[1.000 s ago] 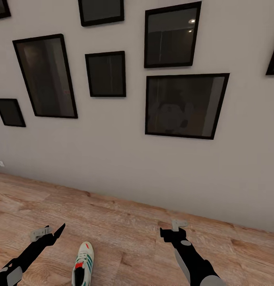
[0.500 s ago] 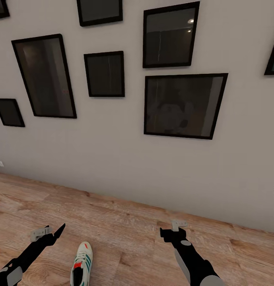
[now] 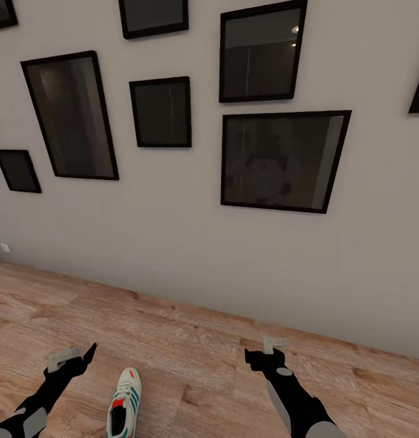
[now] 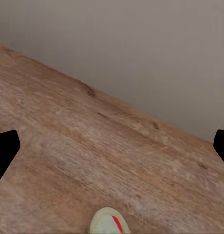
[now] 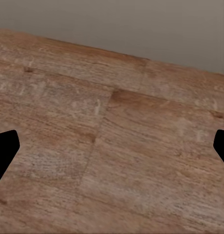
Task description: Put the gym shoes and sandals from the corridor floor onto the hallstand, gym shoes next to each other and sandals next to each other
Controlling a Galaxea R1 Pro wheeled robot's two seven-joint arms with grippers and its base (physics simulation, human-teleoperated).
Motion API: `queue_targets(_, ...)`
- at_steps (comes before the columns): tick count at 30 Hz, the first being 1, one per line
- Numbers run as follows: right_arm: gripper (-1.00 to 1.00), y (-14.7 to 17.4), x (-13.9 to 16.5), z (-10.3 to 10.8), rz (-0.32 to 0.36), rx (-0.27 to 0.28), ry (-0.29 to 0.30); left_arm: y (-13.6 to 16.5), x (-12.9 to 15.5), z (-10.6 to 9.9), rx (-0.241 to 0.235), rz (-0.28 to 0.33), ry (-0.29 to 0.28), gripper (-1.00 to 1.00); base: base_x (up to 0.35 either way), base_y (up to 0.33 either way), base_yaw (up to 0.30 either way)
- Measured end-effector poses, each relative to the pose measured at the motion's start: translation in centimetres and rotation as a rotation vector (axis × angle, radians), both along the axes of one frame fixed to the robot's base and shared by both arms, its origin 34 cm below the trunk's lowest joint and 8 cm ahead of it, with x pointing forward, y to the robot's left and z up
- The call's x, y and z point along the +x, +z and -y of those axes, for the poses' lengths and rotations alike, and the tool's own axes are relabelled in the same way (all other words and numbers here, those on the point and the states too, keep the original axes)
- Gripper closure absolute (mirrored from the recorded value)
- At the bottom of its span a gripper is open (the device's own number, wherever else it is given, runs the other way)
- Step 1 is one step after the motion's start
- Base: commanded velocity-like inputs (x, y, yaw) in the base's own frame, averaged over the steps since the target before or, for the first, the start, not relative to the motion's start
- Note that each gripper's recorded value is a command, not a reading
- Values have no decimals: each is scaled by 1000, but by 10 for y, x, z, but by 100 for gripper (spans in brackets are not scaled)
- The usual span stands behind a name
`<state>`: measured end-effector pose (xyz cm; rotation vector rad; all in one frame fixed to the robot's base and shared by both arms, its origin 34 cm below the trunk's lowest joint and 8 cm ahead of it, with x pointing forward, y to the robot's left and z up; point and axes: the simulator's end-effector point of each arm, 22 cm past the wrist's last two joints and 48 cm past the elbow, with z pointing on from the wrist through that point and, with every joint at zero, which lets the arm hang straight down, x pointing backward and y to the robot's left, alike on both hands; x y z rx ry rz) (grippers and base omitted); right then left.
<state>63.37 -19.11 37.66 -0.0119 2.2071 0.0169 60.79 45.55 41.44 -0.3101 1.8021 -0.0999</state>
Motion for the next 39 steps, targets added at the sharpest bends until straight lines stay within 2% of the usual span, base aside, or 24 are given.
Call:
queue_targets(1, -100, 0, 0, 0, -1, 0, -1, -4, -1, -2, 3, -12, 37, -100, 0, 0, 8)
queue_targets(2, -100, 2, 1, 1, 1, 0, -3, -12, -2, -3, 8, -37, 100, -100, 0, 0, 6)
queue_targets(3, -100, 4, 3, 1, 5, -1, -4, -17, -3, -1, 6, -48, 129, -100, 0, 0, 3)
queue_targets(4, -100, 14, 9, 3, 19, -1, -8, -27, -4, 12, 12, -78, 164, -100, 0, 0, 2)
queue_targets(5, -100, 25, 15, 5, 17, -2, -13, -34, -3, 29, 26, -99, 158, -100, 0, 0, 1)
queue_targets(9, -100, 39, 18, 8, -39, -5, -16, -39, -2, 44, 54, -118, 130, -100, 0, 0, 0)
queue_targets(12, -100, 56, 23, 11, -55, -6, -20, -40, -1, 49, 67, -124, 117, -100, 0, 0, 0)
queue_targets(14, -100, 86, 34, 13, -14, -6, -23, -41, -1, 52, 76, -127, 106, -100, 0, 0, 0)
queue_targets(19, -100, 107, 41, 15, 25, -5, -26, -42, -1, 55, 82, -129, 97, -100, 0, 0, 0)
queue_targets(24, -100, 127, 48, 17, 68, -3, -32, -45, -5, 64, 144, -131, 31, -100, 0, 0, 0)
queue_targets(25, -100, 127, 49, 17, 70, -3, -33, -49, -7, 69, 174, -137, -6, -100, 0, 0, 0)
queue_targets(29, -100, 117, 49, 17, 56, -2, -33, -62, -12, 76, 209, -161, -51, -100, 0, 0, 0)
queue_targets(39, -100, 82, 47, 18, -1, -2, -33, -92, -22, 78, 219, -218, -73, -100, 0, 0, 0)
